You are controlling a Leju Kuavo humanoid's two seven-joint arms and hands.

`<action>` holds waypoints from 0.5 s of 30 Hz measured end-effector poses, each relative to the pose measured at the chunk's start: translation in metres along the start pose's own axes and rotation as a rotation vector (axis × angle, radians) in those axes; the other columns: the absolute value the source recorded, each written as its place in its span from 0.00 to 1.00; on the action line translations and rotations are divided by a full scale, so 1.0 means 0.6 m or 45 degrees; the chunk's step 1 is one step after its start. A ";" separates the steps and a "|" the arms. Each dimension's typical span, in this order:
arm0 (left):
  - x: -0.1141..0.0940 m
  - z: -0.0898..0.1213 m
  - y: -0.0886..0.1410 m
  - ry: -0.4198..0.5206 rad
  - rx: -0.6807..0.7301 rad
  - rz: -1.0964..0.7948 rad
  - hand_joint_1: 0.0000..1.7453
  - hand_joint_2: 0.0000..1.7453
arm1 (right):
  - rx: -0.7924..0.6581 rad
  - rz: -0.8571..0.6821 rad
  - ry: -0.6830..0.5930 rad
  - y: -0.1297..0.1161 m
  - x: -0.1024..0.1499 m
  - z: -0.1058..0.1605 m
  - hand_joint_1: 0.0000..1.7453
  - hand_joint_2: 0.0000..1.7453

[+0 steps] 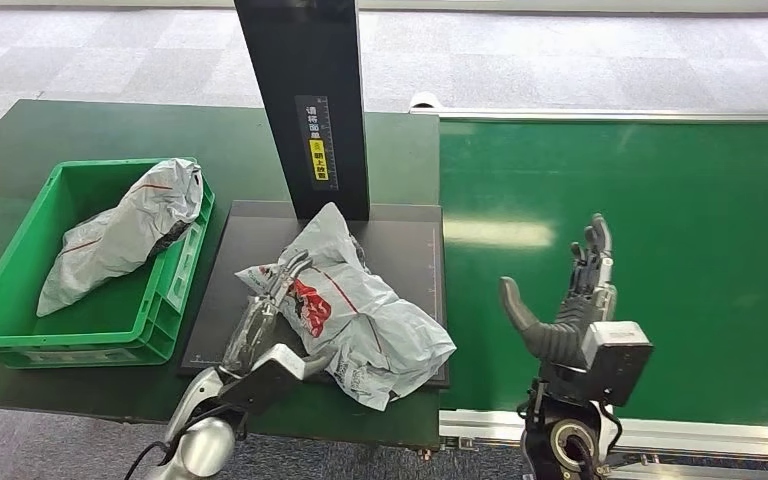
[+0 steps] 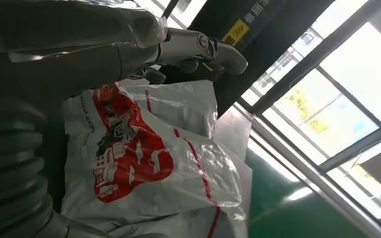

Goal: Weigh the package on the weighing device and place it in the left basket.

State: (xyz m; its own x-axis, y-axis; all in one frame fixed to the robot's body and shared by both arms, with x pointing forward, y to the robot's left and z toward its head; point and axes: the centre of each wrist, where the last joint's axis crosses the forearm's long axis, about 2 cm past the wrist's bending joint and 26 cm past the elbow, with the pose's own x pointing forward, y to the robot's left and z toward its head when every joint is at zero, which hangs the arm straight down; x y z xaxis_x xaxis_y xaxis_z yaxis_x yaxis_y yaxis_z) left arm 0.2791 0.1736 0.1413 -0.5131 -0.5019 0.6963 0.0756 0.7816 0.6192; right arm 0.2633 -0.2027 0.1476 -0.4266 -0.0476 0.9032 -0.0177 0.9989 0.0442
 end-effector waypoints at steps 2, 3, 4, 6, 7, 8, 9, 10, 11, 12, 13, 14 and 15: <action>-0.008 -0.021 -0.021 -0.029 -0.075 -0.182 0.00 1.00 | -0.064 0.017 -0.038 -0.022 0.014 0.009 0.00 1.00; -0.012 -0.030 -0.031 -0.047 -0.115 -0.253 0.00 1.00 | -0.084 0.022 -0.050 -0.030 0.019 0.014 0.00 1.00; -0.016 -0.038 -0.043 -0.063 -0.156 -0.301 0.00 1.00 | -0.099 0.024 -0.058 -0.036 0.023 0.018 0.00 1.00; -0.024 -0.049 -0.065 -0.083 -0.245 -0.360 0.00 1.00 | -0.120 0.024 -0.065 -0.044 0.029 0.024 0.00 1.00; -0.028 -0.053 -0.076 -0.088 -0.288 -0.377 0.01 1.00 | -0.127 0.022 -0.066 -0.046 0.030 0.027 0.00 1.00; -0.031 -0.056 -0.085 -0.090 -0.331 -0.393 0.18 1.00 | -0.132 0.020 -0.067 -0.048 0.032 0.029 0.00 1.00; -0.033 -0.059 -0.094 -0.093 -0.370 -0.415 0.42 1.00 | -0.136 0.019 -0.066 -0.049 0.033 0.031 0.00 1.00; -0.035 -0.062 -0.101 -0.097 -0.401 -0.449 0.67 1.00 | -0.139 0.017 -0.066 -0.050 0.033 0.032 0.00 1.00; -0.035 -0.065 -0.108 -0.107 -0.428 -0.504 0.91 1.00 | -0.141 0.015 -0.066 -0.050 0.034 0.034 0.00 1.00; -0.034 -0.069 -0.114 -0.122 -0.446 -0.574 0.99 1.00 | -0.142 0.013 -0.066 -0.051 0.035 0.035 0.00 1.00; -0.032 -0.072 -0.119 -0.143 -0.460 -0.652 1.00 1.00 | -0.141 0.011 -0.066 -0.052 0.035 0.035 0.00 1.00; -0.030 -0.075 -0.125 -0.166 -0.471 -0.725 1.00 1.00 | -0.139 0.009 -0.068 -0.052 0.036 0.035 0.00 1.00; -0.028 -0.077 -0.129 -0.187 -0.482 -0.781 1.00 1.00 | -0.136 0.008 -0.068 -0.053 0.036 0.036 0.00 1.00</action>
State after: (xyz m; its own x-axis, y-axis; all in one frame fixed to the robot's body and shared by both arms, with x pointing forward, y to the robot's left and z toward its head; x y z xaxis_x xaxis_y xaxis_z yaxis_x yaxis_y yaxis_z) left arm 0.3211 0.1044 0.0984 -0.6651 -0.7325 0.1452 0.0147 0.1816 0.9833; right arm 0.2352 -0.2353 0.1566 -0.4743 -0.0383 0.8796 0.0804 0.9930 0.0866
